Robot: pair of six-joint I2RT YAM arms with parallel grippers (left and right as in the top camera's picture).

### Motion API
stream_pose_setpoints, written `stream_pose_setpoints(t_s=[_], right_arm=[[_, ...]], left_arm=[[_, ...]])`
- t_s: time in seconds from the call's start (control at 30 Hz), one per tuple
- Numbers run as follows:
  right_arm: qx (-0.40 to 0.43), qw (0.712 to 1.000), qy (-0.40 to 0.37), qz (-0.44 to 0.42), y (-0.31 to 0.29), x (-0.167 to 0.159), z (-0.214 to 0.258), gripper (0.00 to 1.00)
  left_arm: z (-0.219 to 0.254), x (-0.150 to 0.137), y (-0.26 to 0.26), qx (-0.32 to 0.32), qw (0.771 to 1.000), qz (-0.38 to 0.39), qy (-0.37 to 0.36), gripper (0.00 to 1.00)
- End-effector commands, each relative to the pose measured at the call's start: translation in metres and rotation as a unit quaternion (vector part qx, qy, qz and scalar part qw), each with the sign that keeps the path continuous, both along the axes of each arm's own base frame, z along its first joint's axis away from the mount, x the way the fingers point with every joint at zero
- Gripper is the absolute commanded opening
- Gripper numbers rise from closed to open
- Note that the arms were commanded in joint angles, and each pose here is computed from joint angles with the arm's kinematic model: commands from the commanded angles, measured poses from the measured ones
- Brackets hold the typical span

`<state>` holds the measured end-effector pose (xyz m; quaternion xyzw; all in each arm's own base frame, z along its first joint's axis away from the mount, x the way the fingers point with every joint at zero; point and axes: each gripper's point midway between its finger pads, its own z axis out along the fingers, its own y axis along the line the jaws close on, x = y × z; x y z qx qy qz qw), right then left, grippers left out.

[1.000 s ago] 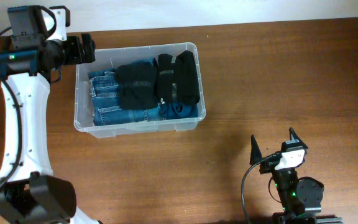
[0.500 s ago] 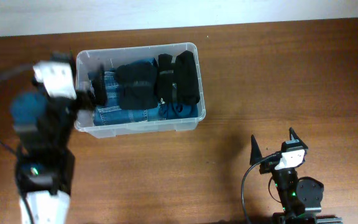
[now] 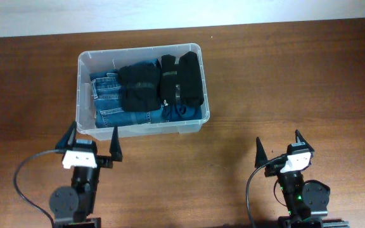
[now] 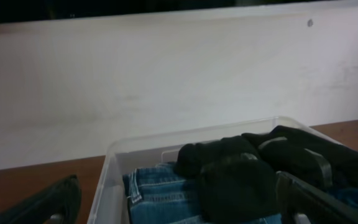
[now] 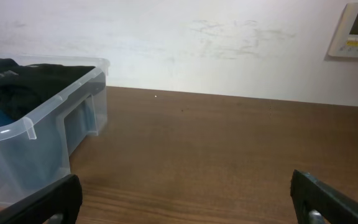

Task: Pack container

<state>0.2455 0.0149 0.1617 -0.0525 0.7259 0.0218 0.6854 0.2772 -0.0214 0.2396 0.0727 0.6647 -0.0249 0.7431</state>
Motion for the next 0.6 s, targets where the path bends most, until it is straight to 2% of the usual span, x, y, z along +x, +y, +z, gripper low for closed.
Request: stream_pose_setpoints(t_s=[0.0, 0.27, 0.57], right_arm=[[0.0, 1.0, 0.003, -0.002, 0.0, 0.0, -0.003, 0.99], [0.0, 1.0, 0.003, -0.001, 0.0, 0.0, -0.003, 0.99], [0.0, 1.0, 0.003, -0.001, 0.0, 0.0, -0.003, 0.98]], left_arm=[[-0.006, -0.01, 0.001, 0.004, 1.0, 0.005, -0.022, 0.99], [-0.005, -0.023, 0.005, 0.007, 0.998, 0.027, -0.052, 0.99], [-0.016, -0.03, 0.009, 0.006, 0.999, 0.039, -0.032, 0.99]])
